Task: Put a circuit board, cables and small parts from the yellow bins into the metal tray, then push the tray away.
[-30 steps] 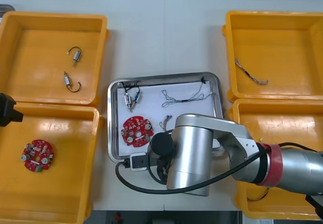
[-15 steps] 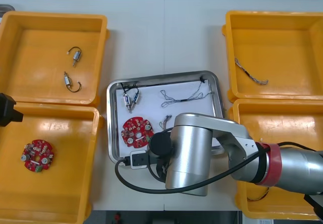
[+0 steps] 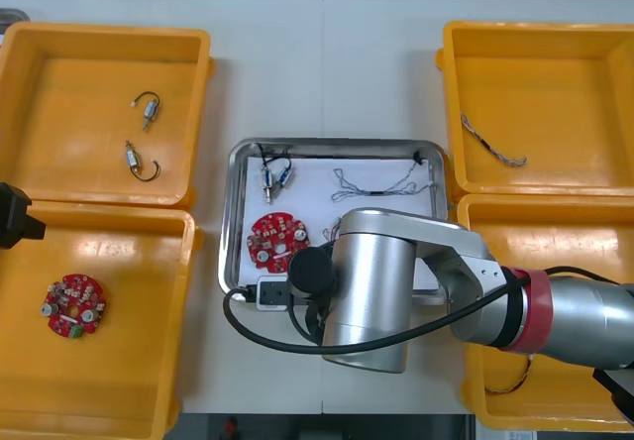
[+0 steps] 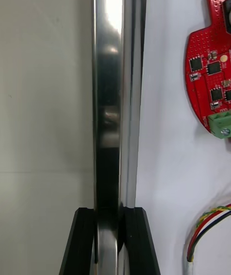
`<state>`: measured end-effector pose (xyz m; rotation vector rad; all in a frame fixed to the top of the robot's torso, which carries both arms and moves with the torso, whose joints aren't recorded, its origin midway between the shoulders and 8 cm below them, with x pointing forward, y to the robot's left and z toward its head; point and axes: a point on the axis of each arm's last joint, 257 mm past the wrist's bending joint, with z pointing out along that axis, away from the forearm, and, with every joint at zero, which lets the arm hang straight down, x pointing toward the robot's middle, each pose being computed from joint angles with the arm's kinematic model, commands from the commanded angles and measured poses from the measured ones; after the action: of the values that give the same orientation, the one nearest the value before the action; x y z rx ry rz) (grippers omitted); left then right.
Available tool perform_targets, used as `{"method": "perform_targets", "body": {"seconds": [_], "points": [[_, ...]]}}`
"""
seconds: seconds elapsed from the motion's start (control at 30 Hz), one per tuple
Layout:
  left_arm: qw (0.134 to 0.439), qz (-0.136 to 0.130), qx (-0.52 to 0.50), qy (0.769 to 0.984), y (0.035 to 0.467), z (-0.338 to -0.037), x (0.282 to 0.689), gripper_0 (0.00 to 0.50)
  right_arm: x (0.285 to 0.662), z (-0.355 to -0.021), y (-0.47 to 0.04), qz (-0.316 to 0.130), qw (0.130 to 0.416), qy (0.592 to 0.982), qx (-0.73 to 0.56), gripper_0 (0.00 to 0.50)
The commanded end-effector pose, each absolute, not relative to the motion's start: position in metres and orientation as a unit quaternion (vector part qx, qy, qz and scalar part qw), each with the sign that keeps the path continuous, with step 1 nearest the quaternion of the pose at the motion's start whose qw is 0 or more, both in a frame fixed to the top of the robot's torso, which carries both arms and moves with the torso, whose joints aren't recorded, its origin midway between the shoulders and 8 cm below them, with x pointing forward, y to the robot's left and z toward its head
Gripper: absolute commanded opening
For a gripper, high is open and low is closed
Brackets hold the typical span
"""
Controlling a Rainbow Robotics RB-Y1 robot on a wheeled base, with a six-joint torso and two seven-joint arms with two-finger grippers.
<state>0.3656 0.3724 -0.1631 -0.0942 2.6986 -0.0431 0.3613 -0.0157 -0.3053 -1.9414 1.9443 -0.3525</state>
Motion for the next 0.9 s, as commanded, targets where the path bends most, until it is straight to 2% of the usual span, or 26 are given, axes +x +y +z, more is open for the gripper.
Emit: {"method": "perform_targets", "body": {"seconds": [0.03,0.43,0.9], "points": [[0.23,0.025,0.005,0.973,0.391,-0.149,0.362,0.5,0.373,-0.278,0.003,-0.125,0.213,0.683,-0.687,0.0],[0.23,0.025,0.005,0.973,0.391,-0.149,0.362,0.5,0.382,-0.262,0.01,-0.134,0.214,0.671,-0.697,0.0],[0.23,0.025,0.005,0.973,0.391,-0.149,0.362,0.5,0.441,-0.216,0.027,-0.194,0.238,0.661,-0.685,0.0]]}}
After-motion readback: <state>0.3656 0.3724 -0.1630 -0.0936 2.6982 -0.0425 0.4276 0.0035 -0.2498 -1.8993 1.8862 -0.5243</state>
